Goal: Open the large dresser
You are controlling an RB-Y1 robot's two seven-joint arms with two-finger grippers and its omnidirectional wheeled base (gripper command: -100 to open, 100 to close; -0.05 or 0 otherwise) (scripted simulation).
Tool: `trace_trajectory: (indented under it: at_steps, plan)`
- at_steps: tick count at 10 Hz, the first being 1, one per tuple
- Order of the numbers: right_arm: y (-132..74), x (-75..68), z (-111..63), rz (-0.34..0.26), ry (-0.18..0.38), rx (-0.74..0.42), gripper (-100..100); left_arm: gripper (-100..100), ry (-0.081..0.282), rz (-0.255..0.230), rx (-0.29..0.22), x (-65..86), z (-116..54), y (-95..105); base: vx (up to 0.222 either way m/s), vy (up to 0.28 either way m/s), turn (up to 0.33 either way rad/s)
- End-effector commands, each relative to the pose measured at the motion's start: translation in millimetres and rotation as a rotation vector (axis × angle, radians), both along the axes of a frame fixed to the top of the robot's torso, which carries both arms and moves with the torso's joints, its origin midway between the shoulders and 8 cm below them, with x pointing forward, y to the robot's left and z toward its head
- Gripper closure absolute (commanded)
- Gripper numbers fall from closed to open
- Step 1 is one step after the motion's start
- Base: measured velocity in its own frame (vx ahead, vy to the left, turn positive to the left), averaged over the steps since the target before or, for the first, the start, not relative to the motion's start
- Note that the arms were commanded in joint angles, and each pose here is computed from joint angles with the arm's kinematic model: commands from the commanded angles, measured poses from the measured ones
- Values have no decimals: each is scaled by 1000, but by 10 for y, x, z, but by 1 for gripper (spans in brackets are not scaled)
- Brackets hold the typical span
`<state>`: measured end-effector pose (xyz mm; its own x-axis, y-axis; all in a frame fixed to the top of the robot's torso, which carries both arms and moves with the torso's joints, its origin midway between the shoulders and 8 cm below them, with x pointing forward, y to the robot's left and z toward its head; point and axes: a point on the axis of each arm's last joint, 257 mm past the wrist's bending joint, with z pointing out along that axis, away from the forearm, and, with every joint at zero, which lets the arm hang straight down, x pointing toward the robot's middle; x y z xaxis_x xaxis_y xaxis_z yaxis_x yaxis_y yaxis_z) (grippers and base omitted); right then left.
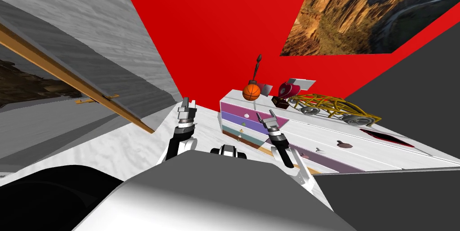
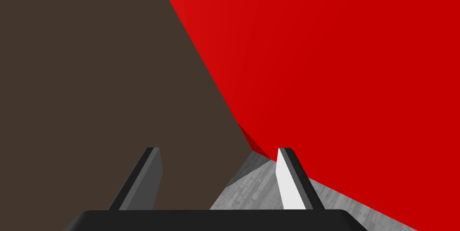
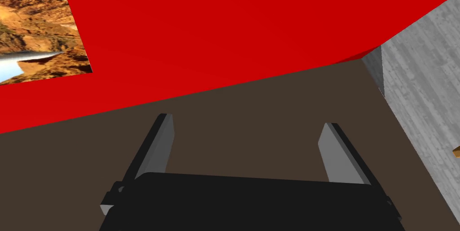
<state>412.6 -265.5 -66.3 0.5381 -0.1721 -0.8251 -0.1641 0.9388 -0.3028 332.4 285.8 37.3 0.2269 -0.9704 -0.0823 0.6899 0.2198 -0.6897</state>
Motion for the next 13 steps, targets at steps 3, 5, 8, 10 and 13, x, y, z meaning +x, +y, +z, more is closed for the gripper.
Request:
trace_trajectory:
  at_steps: [3, 5, 8, 10, 13]
  plan:
    - [-70, 58, -211, -78, -14, -173, -100, 0, 0, 0, 0, 0, 0, 0, 59, 69, -65]
    - [-111, 82, -320, -108, -13, -240, -100, 0, 0, 0, 0, 0, 0, 0, 39, 36, -39]
    - [-154, 102, -435, -149, -20, -331, -100, 0, 0, 0, 0, 0, 0, 0, 49, 66, -74]
    - [-201, 119, -556, -178, -19, -402, -100, 0, 0, 0, 0, 0, 0, 0, 72, 68, -83]
    - [-297, 139, -806, -220, -4, -513, -100, 0, 0, 0, 0, 0, 0, 0, 51, 64, -85]
